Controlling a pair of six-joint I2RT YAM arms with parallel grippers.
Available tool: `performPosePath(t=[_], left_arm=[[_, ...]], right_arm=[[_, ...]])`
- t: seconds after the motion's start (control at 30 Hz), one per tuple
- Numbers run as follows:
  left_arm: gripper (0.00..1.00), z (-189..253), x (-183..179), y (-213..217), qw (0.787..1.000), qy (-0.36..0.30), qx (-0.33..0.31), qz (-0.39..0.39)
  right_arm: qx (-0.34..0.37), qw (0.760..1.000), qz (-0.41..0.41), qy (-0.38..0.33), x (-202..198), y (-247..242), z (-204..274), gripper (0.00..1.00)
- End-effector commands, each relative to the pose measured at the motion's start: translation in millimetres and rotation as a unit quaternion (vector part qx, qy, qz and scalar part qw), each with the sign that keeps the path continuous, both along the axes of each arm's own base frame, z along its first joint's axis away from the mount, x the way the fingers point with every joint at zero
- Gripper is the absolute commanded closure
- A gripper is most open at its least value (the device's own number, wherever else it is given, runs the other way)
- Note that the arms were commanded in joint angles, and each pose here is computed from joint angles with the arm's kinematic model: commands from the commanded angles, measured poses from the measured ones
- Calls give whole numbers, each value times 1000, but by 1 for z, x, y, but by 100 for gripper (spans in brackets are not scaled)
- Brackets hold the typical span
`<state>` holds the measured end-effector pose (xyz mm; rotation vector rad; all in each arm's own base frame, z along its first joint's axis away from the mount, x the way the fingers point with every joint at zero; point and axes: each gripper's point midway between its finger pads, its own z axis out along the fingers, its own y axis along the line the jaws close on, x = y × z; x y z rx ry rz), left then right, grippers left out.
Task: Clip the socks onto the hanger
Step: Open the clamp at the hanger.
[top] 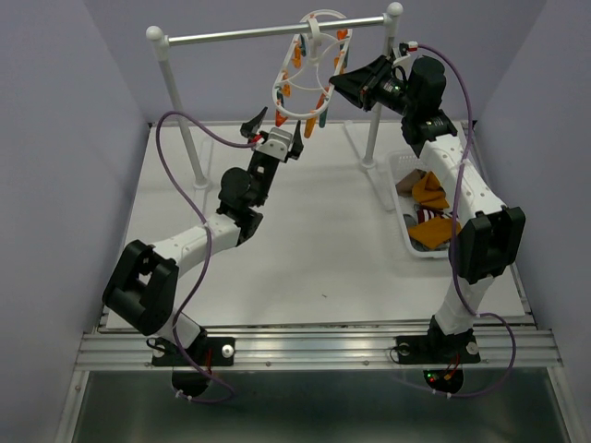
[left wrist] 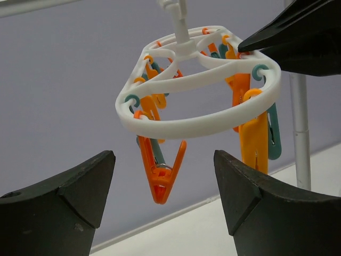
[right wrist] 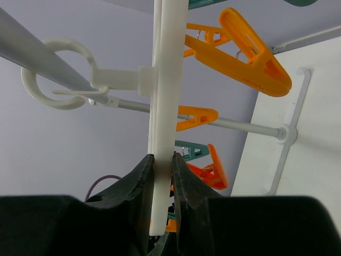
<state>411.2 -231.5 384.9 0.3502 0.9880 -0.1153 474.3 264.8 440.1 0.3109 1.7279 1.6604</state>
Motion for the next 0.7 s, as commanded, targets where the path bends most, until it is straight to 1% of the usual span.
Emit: performPosePath(t=[0.0,0.1,0.2,0.3,0.5,0.57,0.67], left_arm=[[15,47,-9,3,999,-43,-27,-5],[15,49,-7,7,999,-39,-37,-6],[18,52,-5,4,999,-35,-34,-13],[25,53,-3,0,999,-25,-30,-34],[26,54,-3,0,998,-21,-34,-44],[31,54,-3,0,998,-20,-34,-44],[35,55,-3,2,998,-18,-38,-43]], right_arm=[[6,998,28,-58,-30,1,36,76],[4,998,32,-56,-30,2,34,76],[4,998,37,-58,-32,3,35,76],[4,997,40,-58,-33,3,35,76],[2,997,45,-61,-35,4,36,76],[2,997,46,-63,-35,4,36,76],[2,997,49,-62,-35,5,36,76]])
